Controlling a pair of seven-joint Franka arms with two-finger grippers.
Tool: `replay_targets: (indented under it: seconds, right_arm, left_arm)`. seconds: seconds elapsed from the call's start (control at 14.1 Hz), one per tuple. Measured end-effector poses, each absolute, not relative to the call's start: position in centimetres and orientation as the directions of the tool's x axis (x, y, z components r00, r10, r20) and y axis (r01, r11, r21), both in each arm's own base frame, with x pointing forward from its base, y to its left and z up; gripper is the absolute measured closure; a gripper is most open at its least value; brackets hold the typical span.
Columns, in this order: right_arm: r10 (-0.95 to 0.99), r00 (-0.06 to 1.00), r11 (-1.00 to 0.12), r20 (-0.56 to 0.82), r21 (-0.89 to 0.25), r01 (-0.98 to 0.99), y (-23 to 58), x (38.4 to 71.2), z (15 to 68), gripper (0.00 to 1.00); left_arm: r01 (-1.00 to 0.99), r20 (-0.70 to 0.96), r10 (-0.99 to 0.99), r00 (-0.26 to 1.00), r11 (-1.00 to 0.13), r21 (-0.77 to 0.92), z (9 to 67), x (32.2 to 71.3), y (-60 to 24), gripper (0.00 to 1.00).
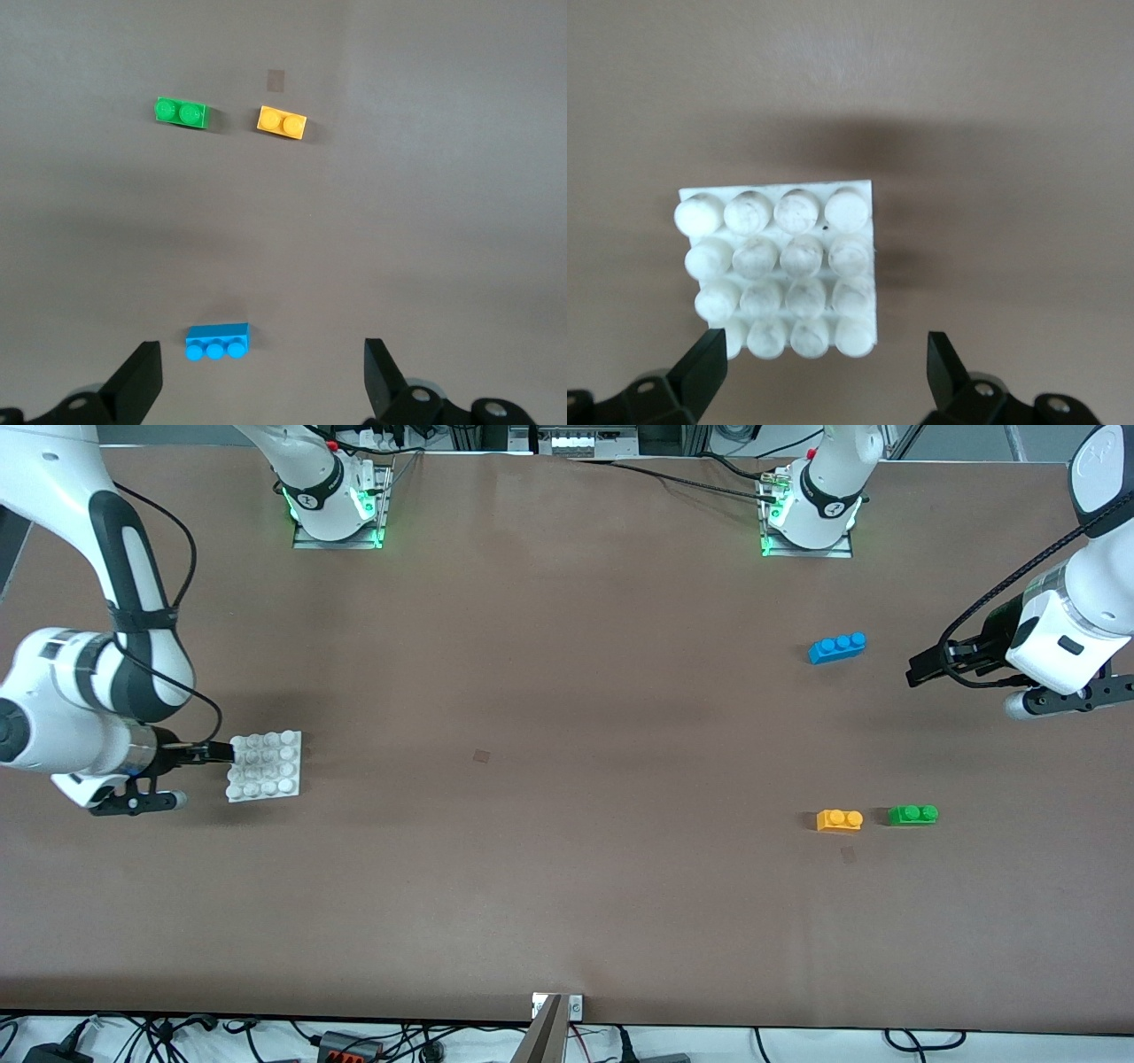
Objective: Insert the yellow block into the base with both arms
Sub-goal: 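Grasp the base with the right gripper while the left gripper reaches the yellow block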
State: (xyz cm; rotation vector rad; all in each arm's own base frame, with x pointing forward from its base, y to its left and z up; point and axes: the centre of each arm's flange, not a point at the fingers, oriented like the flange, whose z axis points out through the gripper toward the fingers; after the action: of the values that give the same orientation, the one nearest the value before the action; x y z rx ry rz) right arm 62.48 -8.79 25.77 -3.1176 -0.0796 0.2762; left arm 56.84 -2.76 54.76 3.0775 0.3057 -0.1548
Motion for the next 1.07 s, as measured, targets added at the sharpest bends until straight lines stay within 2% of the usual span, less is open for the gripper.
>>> replay_targets:
  seconds: [0.14, 0.21, 0.43, 0.64, 0.78, 0.92, 1.07]
  right_arm:
    - [0.018, 0.984, -0.999, -0.179, -0.042, 0.01, -8.6, 61.7, 23.7, 0.04]
    - [0.013, 0.984, -0.999, -0.176, -0.043, 0.005, -8.6, 61.7, 22.7, 0.11]
    - [0.012, 0.985, -0.999, -0.17, -0.037, 0.006, -8.7, 61.7, 20.6, 0.12]
    - [0.015, 0.986, -0.999, -0.169, -0.036, 0.009, -8.7, 61.7, 19.9, 0.12]
    - [0.035, 0.986, -0.999, -0.16, -0.036, 0.03, -8.8, 61.8, 19.4, 0.16]
    - [0.06, 0.986, -0.998, -0.153, -0.038, 0.055, -8.9, 61.8, 19.3, 0.34]
    - [0.063, 0.987, -0.998, -0.149, -0.039, 0.058, -9.0, 61.9, 19.5, 0.38]
  left_arm:
    - [0.199, -0.104, 0.195, 0.975, -0.979, 0.035, 54.8, 56.8, -2.7, 0.0]
    - [0.201, -0.104, 0.196, 0.975, -0.979, 0.035, 54.7, 56.8, -2.6, 0.0]
    - [0.21, -0.112, 0.204, 0.972, -0.977, 0.037, 53.3, 57.6, -2.1, 0.0]
    - [0.208, -0.125, 0.201, 0.972, -0.977, 0.047, 48.8, 59.9, -2.2, 0.0]
    - [0.186, -0.112, 0.178, 0.978, -0.98, 0.068, 45.0, 61.8, -3.7, 0.0]
    - [0.177, -0.109, 0.167, 0.98, -0.98, 0.09, 40.1, 63.6, -4.7, 0.0]
    - [0.183, -0.128, 0.169, 0.977, -0.978, 0.102, 35.6, 64.7, -4.9, 0.0]
